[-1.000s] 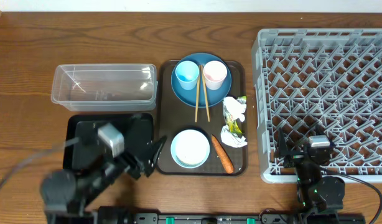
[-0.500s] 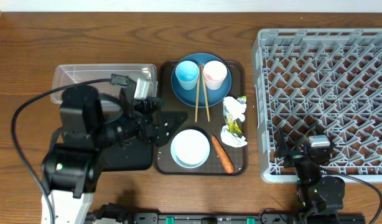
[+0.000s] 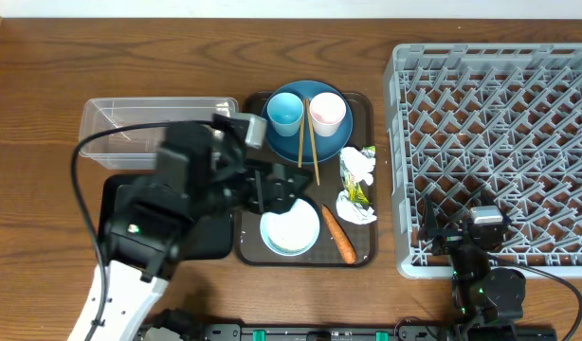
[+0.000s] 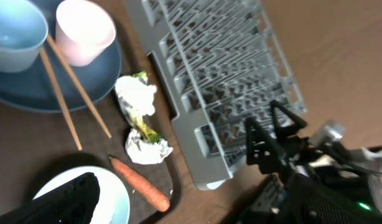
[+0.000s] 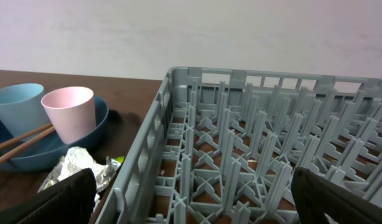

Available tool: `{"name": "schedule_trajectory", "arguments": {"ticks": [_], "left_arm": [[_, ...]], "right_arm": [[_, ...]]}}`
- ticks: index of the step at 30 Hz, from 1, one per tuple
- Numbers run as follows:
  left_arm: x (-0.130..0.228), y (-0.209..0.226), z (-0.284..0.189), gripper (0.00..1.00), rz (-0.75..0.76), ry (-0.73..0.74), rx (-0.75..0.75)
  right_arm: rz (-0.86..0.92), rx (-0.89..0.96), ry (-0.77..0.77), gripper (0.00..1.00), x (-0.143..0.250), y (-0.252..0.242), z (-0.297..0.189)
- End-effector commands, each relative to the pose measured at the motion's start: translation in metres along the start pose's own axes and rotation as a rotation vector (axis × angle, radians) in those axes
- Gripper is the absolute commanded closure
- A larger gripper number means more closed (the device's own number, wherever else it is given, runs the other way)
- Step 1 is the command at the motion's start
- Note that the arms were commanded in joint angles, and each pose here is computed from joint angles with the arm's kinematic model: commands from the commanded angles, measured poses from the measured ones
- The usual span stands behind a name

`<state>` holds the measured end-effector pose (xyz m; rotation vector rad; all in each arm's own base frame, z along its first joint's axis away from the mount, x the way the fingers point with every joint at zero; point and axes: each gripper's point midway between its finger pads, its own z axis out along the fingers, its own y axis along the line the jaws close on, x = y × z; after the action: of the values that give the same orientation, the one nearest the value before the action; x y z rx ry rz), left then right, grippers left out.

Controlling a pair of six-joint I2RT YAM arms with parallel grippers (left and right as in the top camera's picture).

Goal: Sort waste into correct bins and load items into the dishwasher rack
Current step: 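Move the left gripper over the crumpled tissue beside the bowl, then lower the left gripper and grasp the white crumpled tissue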

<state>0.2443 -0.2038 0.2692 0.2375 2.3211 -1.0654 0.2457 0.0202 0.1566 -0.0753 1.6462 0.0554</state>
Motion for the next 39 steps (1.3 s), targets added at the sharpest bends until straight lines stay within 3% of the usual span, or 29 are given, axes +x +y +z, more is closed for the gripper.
{"name": "schedule_trajectory", "arguments": {"ticks": [1, 7, 12, 15, 16, 18, 21, 28, 39], "left_arm": [[-0.009, 0.007, 0.009, 0.01, -0.059, -0.083, -0.162], [0.034, -0.013, 0.054, 0.02, -0.077, -0.024, -0.268], [0.077, -0.035, 0.094, 0.02, 0.024, 0.091, -0.256], [0.09, -0.038, 0.112, 0.0, -0.008, 0.116, -0.258], [0.093, -0.039, 0.118, 0.12, -0.028, 0.12, -0.257], [0.102, -0.04, 0.134, 0.23, -0.042, 0.133, -0.262], [0.117, -0.021, 0.153, 0.29, -0.059, 0.134, -0.356], [0.143, 0.027, 0.183, 0.3, -0.107, 0.136, -0.554], [0.15, 0.055, 0.204, 0.3, -0.076, 0.097, -0.642]], "right_arm": [[-0.009, 0.021, 0.006, 0.01, 0.002, -0.005, 0.0], [-0.009, 0.02, 0.006, 0.01, 0.002, -0.005, 0.0], [-0.009, 0.021, 0.006, 0.01, 0.002, -0.005, 0.0], [-0.009, 0.021, 0.006, 0.01, 0.002, -0.005, 0.0], [-0.009, 0.02, 0.006, 0.01, 0.002, -0.005, 0.0], [-0.009, 0.02, 0.006, 0.01, 0.002, -0.005, 0.0], [-0.009, 0.021, 0.006, 0.01, 0.002, -0.005, 0.0], [-0.009, 0.021, 0.006, 0.01, 0.002, -0.005, 0.0], [-0.009, 0.021, 0.006, 0.01, 0.002, -0.005, 0.0]]}}
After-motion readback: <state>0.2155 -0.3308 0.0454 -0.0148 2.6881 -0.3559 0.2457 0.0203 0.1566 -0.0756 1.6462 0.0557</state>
